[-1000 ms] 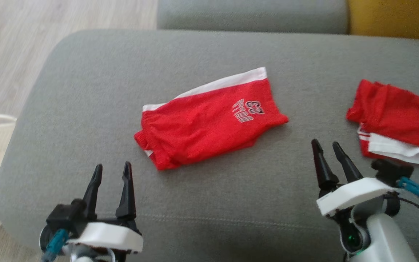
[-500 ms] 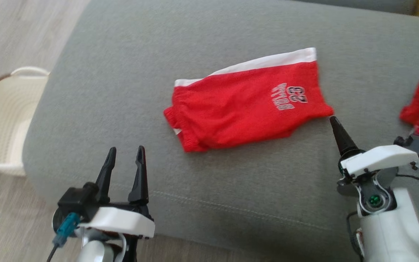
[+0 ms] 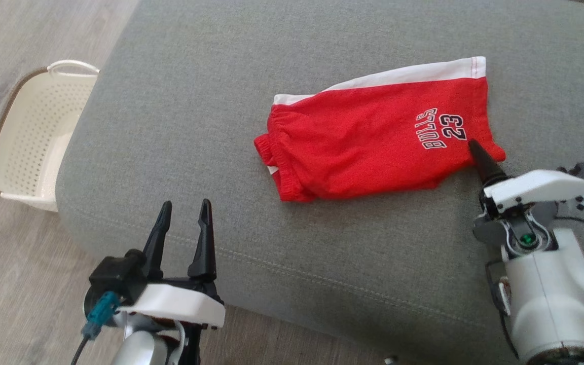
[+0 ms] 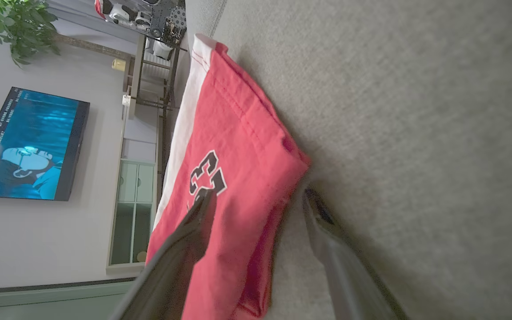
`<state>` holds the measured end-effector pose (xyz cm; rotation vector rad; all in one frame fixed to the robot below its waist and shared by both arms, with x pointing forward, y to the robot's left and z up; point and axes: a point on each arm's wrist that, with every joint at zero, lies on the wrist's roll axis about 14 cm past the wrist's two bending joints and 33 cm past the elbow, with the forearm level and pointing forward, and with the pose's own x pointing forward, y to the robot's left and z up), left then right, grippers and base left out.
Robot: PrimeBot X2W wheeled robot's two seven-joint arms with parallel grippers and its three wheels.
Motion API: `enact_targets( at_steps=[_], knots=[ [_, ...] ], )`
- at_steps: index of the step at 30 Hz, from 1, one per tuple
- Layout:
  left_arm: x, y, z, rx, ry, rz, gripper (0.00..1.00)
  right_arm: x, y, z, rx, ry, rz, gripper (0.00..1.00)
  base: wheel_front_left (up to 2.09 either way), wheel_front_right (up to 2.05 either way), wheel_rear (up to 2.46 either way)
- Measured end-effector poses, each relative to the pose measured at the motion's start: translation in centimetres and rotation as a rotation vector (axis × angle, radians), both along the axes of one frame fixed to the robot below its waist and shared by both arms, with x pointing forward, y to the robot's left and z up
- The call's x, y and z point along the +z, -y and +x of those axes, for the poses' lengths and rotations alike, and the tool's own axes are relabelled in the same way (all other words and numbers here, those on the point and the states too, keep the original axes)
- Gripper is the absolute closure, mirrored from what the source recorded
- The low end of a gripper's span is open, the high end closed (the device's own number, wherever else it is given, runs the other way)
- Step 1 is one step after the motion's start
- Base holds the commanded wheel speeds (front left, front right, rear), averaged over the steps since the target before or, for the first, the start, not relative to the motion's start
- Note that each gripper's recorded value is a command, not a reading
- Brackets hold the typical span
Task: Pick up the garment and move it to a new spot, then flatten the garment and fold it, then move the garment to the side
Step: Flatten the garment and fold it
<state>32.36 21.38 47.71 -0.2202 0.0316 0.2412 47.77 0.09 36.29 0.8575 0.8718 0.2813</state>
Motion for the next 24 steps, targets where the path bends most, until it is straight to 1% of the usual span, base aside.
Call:
enact_targets(
  at_steps=[8,20,21,22,23,24],
  knots=[
    [-0.4,-0.1,0.3,0.006,-0.014,-0.003,0.00,-0.3,-1.1,1.6,0.022,-0.014,-0.021,0.00,0.00,0.00,0.00],
    [-0.2,-0.2,1.2,0.011,-0.013,-0.003,0.00,0.1,-3.0,4.1,0.059,0.012,-0.051,0.00,0.00,0.00,0.00],
    [-0.2,-0.3,1.2,0.013,-0.012,-0.002,0.00,0.2,-3.1,4.3,0.061,0.019,-0.054,0.01,0.00,0.00,0.00],
    [-0.1,-0.3,1.2,0.017,-0.011,-0.001,0.00,0.3,-3.2,4.4,0.061,0.029,-0.058,0.64,0.00,0.00,0.00],
    [-0.1,-0.4,1.2,0.021,-0.011,0.000,0.00,0.4,-3.2,4.5,0.060,0.043,-0.063,1.00,0.00,0.00,0.00],
    [-0.1,-0.4,1.2,0.021,-0.010,0.000,0.00,0.7,-3.2,4.8,0.056,0.060,-0.066,1.00,0.00,0.00,0.00]
  ],
)
